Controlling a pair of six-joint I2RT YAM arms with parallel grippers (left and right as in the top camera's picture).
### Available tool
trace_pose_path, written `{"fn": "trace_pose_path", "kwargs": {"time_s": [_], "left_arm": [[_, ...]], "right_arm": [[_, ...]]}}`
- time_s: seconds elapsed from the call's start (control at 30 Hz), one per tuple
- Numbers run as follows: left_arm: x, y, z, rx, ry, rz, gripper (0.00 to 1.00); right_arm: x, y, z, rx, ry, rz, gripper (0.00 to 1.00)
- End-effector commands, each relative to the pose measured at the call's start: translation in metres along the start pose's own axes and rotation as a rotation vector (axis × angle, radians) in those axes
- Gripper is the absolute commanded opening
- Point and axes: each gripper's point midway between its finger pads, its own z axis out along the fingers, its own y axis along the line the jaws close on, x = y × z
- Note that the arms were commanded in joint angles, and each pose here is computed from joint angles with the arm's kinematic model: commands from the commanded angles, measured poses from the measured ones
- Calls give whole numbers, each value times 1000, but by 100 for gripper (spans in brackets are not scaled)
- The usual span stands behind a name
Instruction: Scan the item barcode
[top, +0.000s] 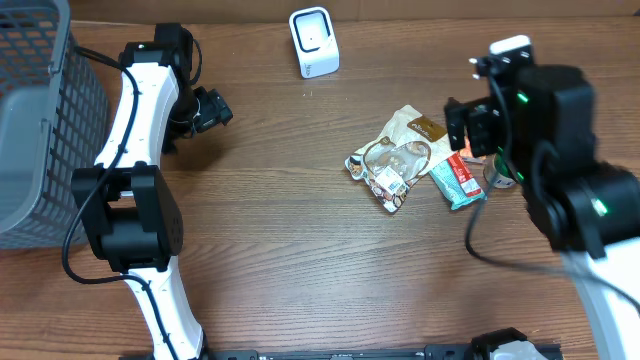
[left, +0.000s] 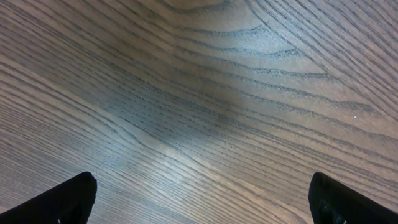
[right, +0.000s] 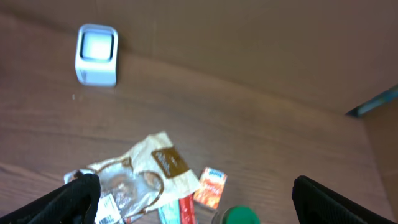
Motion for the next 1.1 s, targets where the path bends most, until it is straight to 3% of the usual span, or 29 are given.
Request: {"fn": "trace_pose_path", "kwargs": {"time_s": [0.0, 0.2, 0.5, 1.07], "left_arm": [[-3, -4, -10, 12, -29, 18, 100], [-3, -4, -10, 12, -29, 18, 100], [-3, -4, -10, 12, -29, 18, 100], [-3, -4, -10, 12, -29, 18, 100]], "right_arm": [[-13, -12, -41, 24, -108, 28, 100], [-19, -27, -111, 47, -273, 61, 100], [17, -26, -185, 4, -396, 73, 100], [61, 9, -169, -85, -864, 133, 100]]}}
